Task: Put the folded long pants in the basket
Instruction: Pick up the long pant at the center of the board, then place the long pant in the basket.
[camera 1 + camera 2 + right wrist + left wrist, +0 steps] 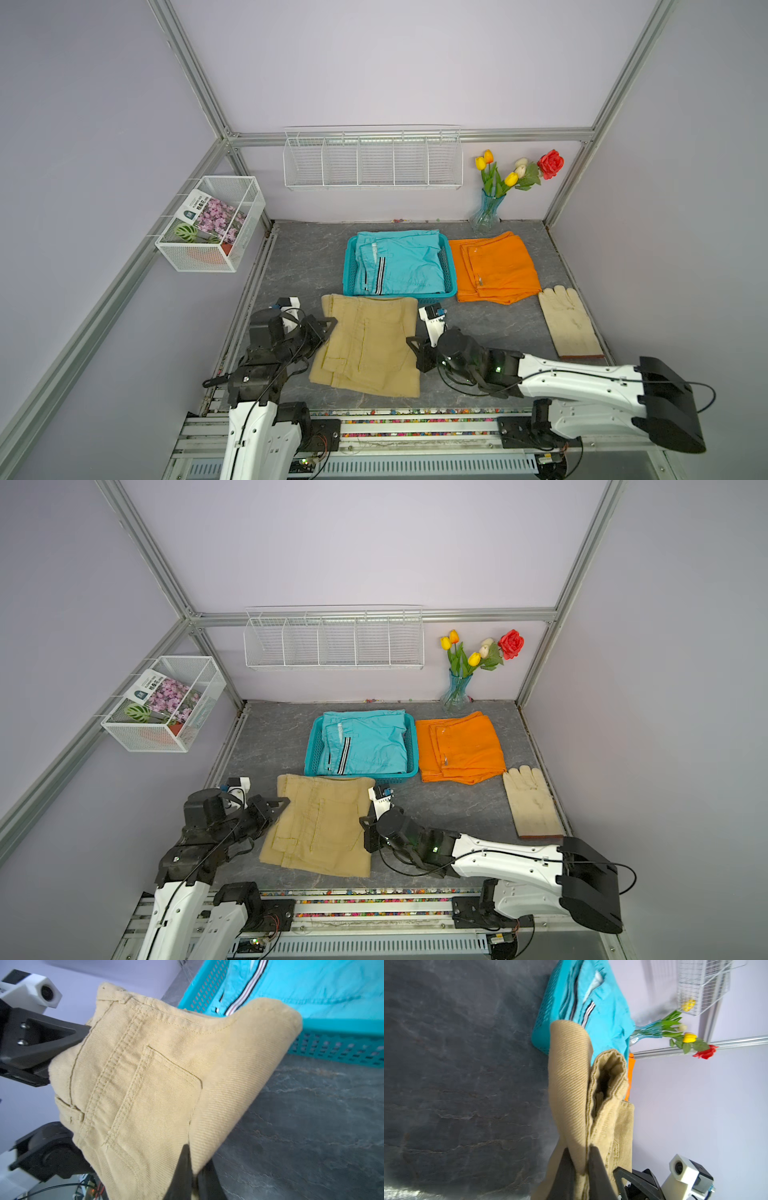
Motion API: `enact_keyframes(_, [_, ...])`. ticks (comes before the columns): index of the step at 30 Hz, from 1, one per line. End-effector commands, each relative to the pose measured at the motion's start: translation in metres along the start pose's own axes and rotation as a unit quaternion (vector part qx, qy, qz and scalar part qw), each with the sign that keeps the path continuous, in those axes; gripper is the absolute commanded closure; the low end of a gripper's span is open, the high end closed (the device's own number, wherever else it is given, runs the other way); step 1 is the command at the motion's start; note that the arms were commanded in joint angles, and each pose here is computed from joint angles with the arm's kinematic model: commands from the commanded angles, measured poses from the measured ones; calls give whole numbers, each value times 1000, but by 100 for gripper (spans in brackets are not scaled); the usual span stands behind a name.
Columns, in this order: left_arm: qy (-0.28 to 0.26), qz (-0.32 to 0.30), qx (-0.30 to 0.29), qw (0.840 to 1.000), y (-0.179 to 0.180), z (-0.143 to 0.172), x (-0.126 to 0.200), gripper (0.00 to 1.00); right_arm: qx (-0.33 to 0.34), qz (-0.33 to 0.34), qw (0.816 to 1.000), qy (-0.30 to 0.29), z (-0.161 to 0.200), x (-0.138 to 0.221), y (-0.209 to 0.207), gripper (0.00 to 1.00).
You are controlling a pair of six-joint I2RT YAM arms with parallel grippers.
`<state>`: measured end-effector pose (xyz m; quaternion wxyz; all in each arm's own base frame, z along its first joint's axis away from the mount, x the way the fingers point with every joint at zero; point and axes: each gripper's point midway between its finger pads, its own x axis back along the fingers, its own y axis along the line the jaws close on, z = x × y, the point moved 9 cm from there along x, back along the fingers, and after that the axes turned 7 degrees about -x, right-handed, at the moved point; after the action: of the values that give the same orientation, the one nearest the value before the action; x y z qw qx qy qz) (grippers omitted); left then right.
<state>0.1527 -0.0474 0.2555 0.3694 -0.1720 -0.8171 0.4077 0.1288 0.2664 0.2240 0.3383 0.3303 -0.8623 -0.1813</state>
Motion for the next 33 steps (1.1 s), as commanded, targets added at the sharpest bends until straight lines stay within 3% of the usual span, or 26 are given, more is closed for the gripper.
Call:
enact_keyframes(1, [1, 26, 4, 1000, -16, -12, 1, 100, 40, 17, 998, -50, -32, 28, 11, 100])
enact_keyframes(6, [-7, 41, 30, 999, -26, -39, -22, 100, 26, 13, 997, -68, -75, 47, 6, 100])
enact_keyframes(13, [-13, 35, -2, 999, -60, -87, -57, 100, -29, 14, 996, -78, -138, 38, -29, 100])
enact_keyframes(25, [23, -11, -1, 1000, -73, -168, -186, 100, -109, 37, 992, -61, -234, -36, -119, 100])
enact_keyframes(33, [47, -48, 26, 997, -37, -182, -252, 100, -156, 32, 987, -4, -240, -103, -190, 100])
